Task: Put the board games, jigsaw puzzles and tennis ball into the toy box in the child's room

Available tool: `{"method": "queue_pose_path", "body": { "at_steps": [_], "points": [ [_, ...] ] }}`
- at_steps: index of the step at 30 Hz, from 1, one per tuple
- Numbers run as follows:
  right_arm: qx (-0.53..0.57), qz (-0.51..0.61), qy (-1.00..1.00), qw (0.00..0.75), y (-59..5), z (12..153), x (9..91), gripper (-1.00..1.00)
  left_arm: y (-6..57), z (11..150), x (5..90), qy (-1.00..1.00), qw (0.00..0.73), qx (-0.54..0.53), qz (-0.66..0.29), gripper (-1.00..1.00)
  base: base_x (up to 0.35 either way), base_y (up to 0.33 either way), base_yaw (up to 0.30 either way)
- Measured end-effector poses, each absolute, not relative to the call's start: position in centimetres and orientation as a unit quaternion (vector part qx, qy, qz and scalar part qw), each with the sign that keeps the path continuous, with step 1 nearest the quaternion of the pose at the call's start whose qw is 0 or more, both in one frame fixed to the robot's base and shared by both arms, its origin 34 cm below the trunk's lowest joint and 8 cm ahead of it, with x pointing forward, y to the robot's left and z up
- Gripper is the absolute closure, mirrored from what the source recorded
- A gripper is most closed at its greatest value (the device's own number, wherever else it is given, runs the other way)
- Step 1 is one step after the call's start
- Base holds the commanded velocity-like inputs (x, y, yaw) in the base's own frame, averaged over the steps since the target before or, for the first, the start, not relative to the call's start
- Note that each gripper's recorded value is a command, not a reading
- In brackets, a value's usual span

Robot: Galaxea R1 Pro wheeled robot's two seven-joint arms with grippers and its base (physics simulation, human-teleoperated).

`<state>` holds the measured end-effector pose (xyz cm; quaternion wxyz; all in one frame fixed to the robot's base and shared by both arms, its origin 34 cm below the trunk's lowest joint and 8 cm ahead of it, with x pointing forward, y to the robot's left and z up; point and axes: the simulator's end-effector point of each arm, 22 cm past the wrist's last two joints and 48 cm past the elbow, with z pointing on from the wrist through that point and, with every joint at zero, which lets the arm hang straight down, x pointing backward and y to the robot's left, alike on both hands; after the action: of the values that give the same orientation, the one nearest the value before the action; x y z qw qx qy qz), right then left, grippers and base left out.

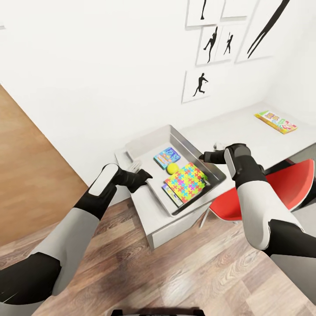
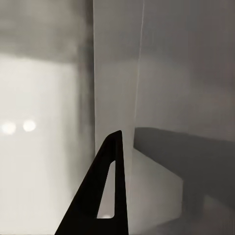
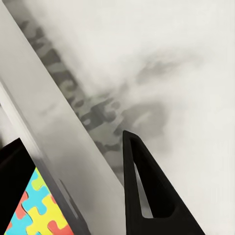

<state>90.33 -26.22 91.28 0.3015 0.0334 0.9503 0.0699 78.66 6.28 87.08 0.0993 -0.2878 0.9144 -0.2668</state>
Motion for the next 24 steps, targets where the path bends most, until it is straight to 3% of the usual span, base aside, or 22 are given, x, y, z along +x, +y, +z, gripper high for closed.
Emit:
{"method": "queue_pose_path", "body": {
  "at_steps": [24],
  "points": [
    [0.03,0.065,0.952,0.297,-26.29,91.17,89.66,1.0,6.07,86.82,77.69,0.914,0.092,-0.29,-0.269,1.0,0.0,0.085,0.0]
  ]
}}
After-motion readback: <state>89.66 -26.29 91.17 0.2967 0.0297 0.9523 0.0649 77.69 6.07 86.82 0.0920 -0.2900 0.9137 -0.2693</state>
